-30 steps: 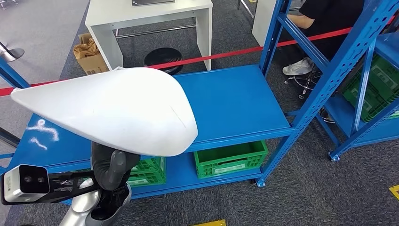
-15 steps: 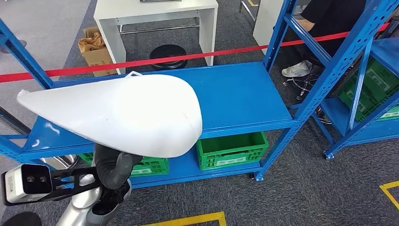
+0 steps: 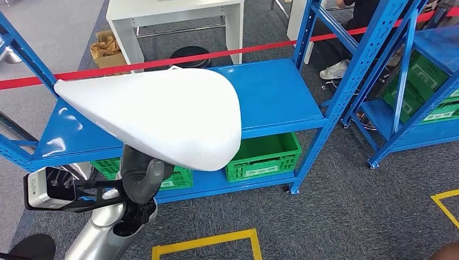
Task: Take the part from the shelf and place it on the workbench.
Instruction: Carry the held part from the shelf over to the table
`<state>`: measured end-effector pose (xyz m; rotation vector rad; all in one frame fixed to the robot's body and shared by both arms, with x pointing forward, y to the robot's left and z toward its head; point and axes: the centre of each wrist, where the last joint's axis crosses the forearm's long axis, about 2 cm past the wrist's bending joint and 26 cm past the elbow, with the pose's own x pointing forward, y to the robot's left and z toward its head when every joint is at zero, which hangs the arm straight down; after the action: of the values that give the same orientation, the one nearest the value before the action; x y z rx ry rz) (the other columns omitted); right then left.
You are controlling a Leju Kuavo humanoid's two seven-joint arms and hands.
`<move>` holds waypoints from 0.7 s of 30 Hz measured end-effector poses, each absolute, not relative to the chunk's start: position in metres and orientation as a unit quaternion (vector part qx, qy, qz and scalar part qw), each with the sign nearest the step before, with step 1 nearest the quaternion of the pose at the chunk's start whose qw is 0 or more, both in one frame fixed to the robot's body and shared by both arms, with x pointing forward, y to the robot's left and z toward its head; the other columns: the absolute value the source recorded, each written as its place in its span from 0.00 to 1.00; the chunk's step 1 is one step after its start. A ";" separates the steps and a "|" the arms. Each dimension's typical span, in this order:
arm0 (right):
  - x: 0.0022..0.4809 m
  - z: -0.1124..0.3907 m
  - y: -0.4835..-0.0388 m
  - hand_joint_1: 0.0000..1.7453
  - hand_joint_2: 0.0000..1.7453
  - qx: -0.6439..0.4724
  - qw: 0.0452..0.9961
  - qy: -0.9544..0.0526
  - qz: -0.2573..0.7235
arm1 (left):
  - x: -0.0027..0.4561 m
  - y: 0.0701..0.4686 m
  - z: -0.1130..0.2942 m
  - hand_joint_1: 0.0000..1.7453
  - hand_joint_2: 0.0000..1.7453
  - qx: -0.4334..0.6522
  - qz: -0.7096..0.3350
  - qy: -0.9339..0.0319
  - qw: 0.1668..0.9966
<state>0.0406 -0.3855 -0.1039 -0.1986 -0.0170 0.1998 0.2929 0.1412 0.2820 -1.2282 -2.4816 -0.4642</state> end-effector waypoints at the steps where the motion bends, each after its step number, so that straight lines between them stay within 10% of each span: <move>1: 0.041 -0.104 -0.387 0.00 0.00 -0.098 0.990 -0.013 0.099 | 0.293 0.140 0.281 1.00 1.00 -0.431 -0.164 -0.871 0.167; 21: 0.031 -0.105 -0.383 0.00 0.00 -0.041 0.993 -0.030 0.102 | 0.291 0.130 0.257 1.00 1.00 -0.438 -0.206 -0.855 0.187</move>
<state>0.0309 -0.3826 -0.1052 -0.0831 -0.0600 0.2043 0.2905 0.1302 0.2573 -1.2333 -2.4056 -0.5784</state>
